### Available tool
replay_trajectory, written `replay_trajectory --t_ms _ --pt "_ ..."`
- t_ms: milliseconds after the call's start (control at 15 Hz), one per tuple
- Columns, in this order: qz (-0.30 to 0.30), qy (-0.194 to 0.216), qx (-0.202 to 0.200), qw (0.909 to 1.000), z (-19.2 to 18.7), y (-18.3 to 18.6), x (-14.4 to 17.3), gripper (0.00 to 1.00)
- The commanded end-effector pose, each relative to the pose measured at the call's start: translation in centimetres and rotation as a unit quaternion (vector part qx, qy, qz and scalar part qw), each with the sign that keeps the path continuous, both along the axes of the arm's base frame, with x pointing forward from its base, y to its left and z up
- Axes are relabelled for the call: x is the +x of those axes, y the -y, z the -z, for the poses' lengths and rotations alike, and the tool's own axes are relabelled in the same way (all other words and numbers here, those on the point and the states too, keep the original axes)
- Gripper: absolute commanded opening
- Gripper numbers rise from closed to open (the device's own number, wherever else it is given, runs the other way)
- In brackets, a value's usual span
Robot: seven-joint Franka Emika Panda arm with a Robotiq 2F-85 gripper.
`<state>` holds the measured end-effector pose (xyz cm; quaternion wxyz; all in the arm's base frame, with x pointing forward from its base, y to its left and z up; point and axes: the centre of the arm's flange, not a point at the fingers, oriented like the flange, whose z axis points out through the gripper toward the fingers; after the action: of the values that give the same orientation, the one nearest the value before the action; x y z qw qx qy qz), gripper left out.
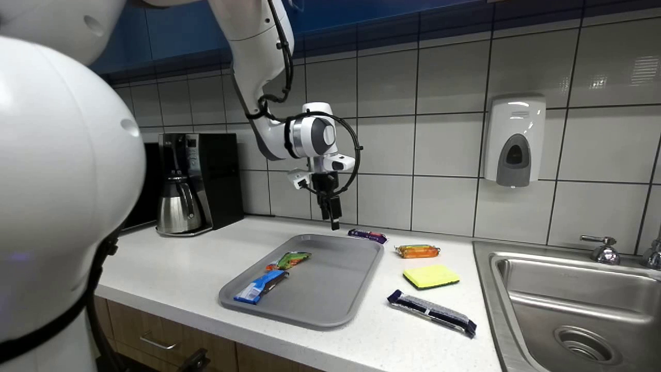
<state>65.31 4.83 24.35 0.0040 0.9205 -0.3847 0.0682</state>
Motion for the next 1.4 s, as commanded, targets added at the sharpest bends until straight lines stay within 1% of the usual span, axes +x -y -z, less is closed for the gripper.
replay_trajectory --t_ms 0,600,933,1333 --pt "0.048 -0.001 -0.006 0.9989 0.2 0.0 3.6 1.0" --pt "0.114 -0.002 -0.003 0.9934 0.7 0.9 7.9 1.0" --pt "0.157 -0.008 -0.001 0.9875 0.9 2.4 9.7 1.0" --pt "0.185 -0.014 -0.001 0.9826 1.5 4.6 11.5 1.0"
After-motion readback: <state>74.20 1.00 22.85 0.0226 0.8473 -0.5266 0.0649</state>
